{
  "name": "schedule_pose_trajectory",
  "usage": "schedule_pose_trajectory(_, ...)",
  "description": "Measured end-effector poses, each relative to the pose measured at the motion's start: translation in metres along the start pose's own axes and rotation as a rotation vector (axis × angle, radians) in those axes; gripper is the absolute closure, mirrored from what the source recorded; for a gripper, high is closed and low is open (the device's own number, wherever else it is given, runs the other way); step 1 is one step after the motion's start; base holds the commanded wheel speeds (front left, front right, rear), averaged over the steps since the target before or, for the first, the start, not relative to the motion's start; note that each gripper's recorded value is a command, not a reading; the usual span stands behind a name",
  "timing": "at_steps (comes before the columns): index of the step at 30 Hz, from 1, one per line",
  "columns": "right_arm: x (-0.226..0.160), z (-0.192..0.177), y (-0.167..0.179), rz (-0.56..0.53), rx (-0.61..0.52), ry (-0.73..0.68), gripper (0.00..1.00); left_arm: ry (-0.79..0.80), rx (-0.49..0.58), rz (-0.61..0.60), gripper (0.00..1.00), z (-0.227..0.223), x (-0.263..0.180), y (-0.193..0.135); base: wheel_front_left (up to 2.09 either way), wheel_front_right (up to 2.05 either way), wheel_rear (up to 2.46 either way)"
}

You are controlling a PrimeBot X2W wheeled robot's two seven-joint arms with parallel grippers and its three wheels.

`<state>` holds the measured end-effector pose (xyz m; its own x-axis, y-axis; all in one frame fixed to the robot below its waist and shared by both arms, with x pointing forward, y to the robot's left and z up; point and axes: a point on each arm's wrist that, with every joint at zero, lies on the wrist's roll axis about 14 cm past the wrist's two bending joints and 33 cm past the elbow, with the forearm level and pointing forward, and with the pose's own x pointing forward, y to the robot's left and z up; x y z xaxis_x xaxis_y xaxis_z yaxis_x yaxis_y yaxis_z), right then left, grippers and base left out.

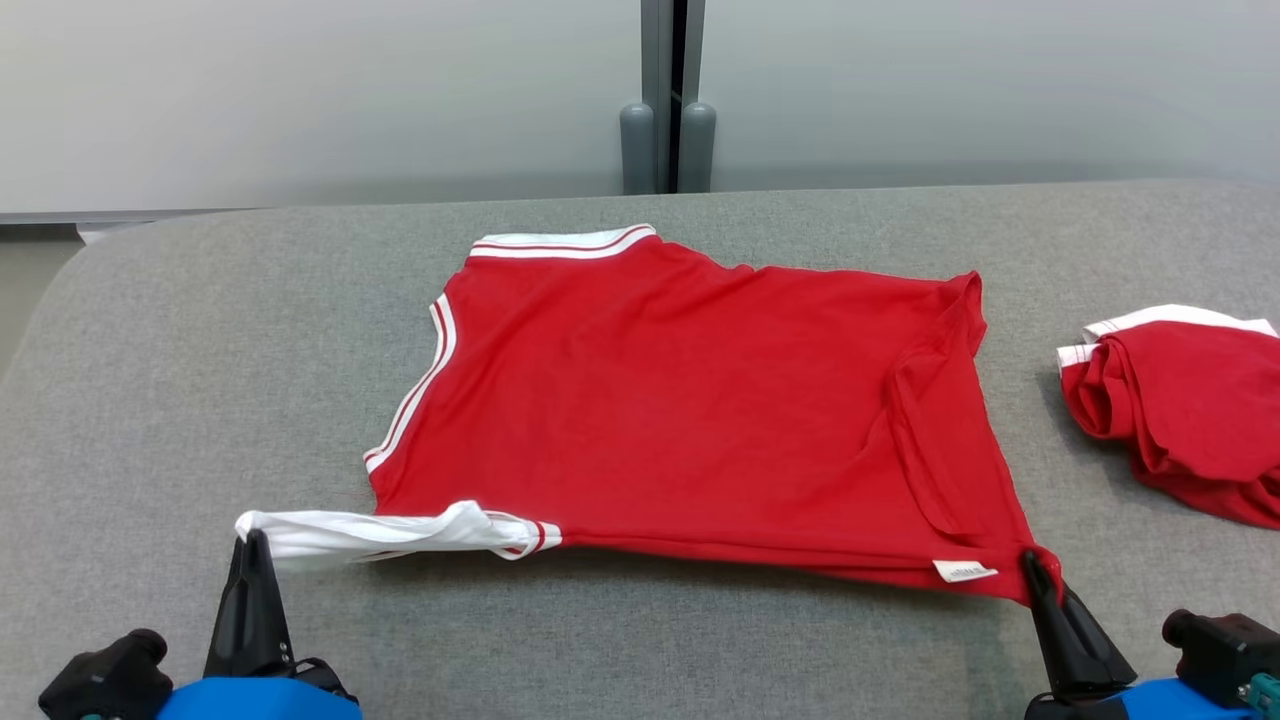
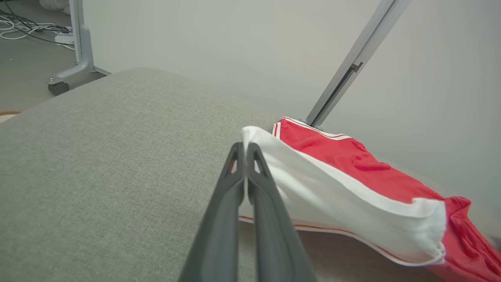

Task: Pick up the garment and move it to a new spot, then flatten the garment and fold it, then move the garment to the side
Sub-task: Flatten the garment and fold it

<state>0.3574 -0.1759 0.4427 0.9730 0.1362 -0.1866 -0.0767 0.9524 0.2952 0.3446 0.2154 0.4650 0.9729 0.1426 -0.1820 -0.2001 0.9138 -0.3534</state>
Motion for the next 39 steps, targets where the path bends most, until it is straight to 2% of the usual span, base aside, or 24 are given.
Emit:
schedule_pose_trajectory(6,0.006,-0.005,-0.007,-0.037,0.019,0.056,1.00,0.031,0.049,-0.055,1.00,0.000,0.025,-0.013,0.00,0.00,0.00)
schedule_pose_trajectory(12,0.043,-0.002,-0.016,-0.050,0.011,0.082,1.00,0.106,0.125,-0.151,1.00,-0.014,0.081,-0.032,0.00,0.00,0.00)
schedule_pose_trajectory(17,0.069,-0.014,-0.018,-0.039,0.000,0.127,1.00,0.179,0.175,-0.192,1.00,-0.038,0.109,-0.041,0.00,0.00,0.00)
schedule_pose_trajectory(18,0.073,-0.018,-0.018,-0.039,0.002,0.138,0.76,0.186,0.181,-0.198,1.00,-0.041,0.113,-0.042,0.00,0.00,0.00)
schedule_pose_trajectory(19,0.076,-0.023,-0.018,-0.036,0.002,0.156,0.20,0.190,0.187,-0.198,0.60,-0.044,0.116,-0.042,0.00,0.00,0.00)
schedule_pose_trajectory(20,0.078,-0.027,-0.018,-0.035,0.003,0.164,0.20,0.180,0.191,-0.206,0.60,-0.045,0.119,-0.043,0.00,0.00,0.00)
schedule_pose_trajectory(21,0.080,-0.030,-0.018,-0.035,0.008,0.173,0.00,0.174,0.199,-0.214,0.00,-0.046,0.121,-0.044,0.00,0.00,0.00)
schedule_pose_trajectory(25,0.086,-0.026,-0.017,-0.016,-0.013,0.125,0.00,0.131,0.218,-0.223,0.00,-0.047,0.123,-0.044,0.00,0.00,0.00)
schedule_pose_trajectory(30,0.085,0.013,-0.010,0.020,-0.108,-0.043,0.00,-0.019,0.287,-0.198,0.00,-0.020,0.115,-0.041,0.00,0.00,0.00)
schedule_pose_trajectory(35,0.068,0.048,-0.006,0.025,-0.172,-0.158,0.00,-0.095,0.286,-0.185,0.00,-0.002,0.091,-0.042,0.00,0.00,0.00)
schedule_pose_trajectory(39,0.050,0.062,0.000,0.020,-0.181,-0.191,0.00,-0.112,0.282,-0.178,0.00,0.003,0.069,-0.042,0.00,0.00,0.00)
